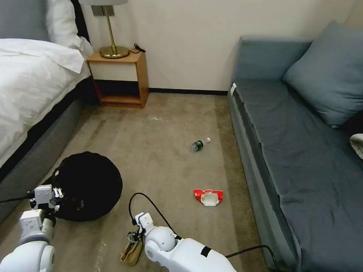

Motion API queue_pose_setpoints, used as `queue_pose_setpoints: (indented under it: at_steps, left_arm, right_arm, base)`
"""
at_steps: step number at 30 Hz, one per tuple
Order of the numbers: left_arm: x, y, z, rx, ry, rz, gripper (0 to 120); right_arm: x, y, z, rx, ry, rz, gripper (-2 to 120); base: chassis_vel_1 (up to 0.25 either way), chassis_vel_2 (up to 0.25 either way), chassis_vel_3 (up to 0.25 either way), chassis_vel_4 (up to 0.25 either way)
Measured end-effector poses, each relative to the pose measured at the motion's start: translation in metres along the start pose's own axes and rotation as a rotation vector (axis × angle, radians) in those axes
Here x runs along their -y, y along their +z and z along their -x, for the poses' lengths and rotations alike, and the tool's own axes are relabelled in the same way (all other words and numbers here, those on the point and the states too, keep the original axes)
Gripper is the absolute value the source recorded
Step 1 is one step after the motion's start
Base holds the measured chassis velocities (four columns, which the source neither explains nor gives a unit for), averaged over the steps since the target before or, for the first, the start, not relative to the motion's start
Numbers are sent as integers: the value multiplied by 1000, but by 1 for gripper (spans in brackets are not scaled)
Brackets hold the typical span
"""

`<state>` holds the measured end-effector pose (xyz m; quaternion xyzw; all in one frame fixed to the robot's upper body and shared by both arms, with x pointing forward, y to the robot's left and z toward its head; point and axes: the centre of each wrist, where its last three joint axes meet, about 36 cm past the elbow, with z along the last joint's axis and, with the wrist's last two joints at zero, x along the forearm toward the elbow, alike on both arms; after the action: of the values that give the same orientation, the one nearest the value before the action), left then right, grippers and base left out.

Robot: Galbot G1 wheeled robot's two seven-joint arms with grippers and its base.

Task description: Pick up the trash bin, then pick up the garbage on the floor and place it into the trash bin.

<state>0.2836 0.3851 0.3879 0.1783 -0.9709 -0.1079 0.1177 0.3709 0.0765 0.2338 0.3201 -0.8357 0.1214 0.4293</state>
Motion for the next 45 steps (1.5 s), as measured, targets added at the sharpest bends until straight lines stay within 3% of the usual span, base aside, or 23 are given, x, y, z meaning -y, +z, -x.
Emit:
queue_pose_setpoints:
  at_steps: [2, 11, 20, 32, 39, 45]
  left_arm:
    - [0, 0, 0, 0, 0, 0, 6]
    - [1, 0, 1, 1, 0, -2, 6]
    - [1, 0, 2, 1, 0, -1, 6]
    - [5, 2, 4, -2, 12, -3, 6]
    - [8, 2, 4, -5, 17, -4, 6]
    - [13, 3, 2, -7, 26, 0, 6]
  right_arm:
    - [0, 1, 0, 0, 1, -2, 69]
    - [0, 14, 4, -13, -3, -23, 28]
    - [3, 15, -2, 18, -28, -33, 0]
    - [37, -18, -29, 183, -29, -27, 0]
    - [95, -59, -61, 483, 43, 18, 0]
    - [92, -82, -75, 682, -56, 59, 0]
  base:
    - [0, 0, 0, 0]
    - [0, 0, 0, 0]
    - [0, 0, 0, 0]
    - [0, 0, 0, 0]
    - [0, 0, 0, 0]
    - [0, 0, 0, 0]
